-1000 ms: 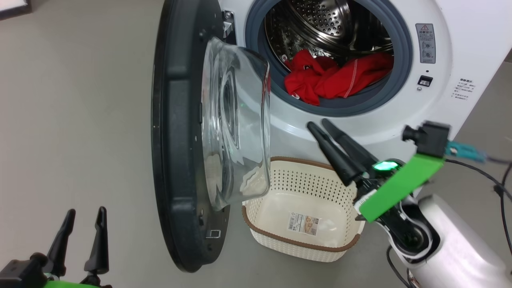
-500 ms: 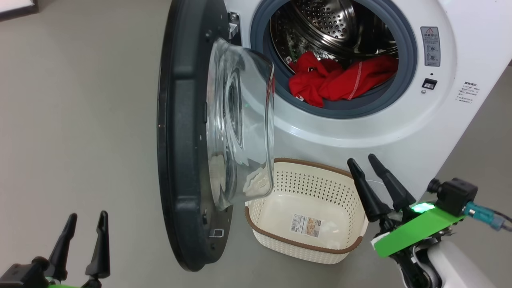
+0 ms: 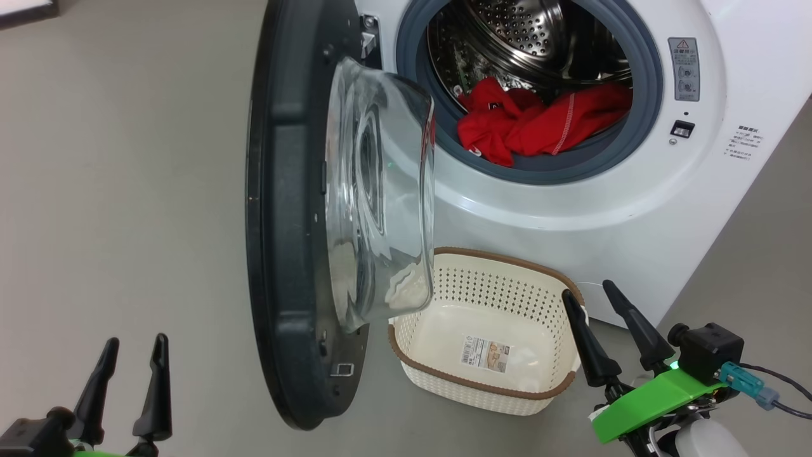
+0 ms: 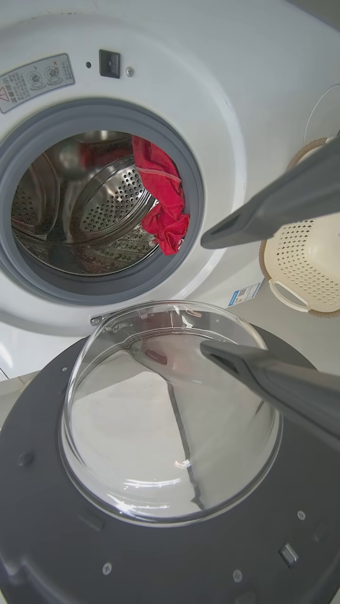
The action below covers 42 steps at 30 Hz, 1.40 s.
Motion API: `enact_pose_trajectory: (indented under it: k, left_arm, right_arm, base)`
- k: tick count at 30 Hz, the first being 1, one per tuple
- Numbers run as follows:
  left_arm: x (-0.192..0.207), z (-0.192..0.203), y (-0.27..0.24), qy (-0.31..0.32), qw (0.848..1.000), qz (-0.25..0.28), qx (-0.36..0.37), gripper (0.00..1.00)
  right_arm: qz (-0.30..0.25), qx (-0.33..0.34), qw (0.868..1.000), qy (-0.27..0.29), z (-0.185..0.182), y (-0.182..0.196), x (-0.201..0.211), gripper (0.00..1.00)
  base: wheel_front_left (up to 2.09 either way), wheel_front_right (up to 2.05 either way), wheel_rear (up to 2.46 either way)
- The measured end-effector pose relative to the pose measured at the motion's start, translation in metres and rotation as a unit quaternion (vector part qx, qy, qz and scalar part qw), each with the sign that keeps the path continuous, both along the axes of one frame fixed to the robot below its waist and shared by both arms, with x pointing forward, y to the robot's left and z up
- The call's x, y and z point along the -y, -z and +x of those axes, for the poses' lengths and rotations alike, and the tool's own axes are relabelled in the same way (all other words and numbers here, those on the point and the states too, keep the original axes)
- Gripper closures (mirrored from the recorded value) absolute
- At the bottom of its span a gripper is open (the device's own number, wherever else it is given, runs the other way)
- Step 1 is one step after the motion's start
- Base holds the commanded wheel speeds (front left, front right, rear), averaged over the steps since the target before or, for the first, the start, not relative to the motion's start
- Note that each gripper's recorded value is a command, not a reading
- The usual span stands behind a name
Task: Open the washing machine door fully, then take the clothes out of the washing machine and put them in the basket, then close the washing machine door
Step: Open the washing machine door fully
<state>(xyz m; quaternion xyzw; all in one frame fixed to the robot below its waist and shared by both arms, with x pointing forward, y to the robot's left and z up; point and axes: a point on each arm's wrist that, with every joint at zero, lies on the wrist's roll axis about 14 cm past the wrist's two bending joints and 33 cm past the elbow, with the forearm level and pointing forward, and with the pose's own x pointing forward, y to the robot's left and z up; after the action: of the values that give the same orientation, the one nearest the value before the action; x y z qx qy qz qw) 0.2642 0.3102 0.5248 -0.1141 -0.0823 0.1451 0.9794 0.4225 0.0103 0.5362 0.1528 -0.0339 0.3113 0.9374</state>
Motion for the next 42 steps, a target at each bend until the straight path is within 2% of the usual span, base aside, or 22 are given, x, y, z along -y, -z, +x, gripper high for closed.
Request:
enact_pose_trajectory:
  k: [13, 42]
  left_arm:
    - [0.002, 0.003, 0.001, 0.004, 1.000, 0.001, -0.004, 0.00]
    - [0.000, 0.000, -0.001, 0.005, 1.000, 0.003, 0.000, 0.00]
  right_arm:
    - [-0.022, -0.004, 1.000, 0.002, 0.000, 0.011, 0.001, 0.00]
    - [-0.033, -0.006, 0.999, -0.007, -0.005, 0.015, -0.004, 0.00]
  base:
    - [0.00, 0.00, 0.00]
    - [0.00, 0.00, 0.00]
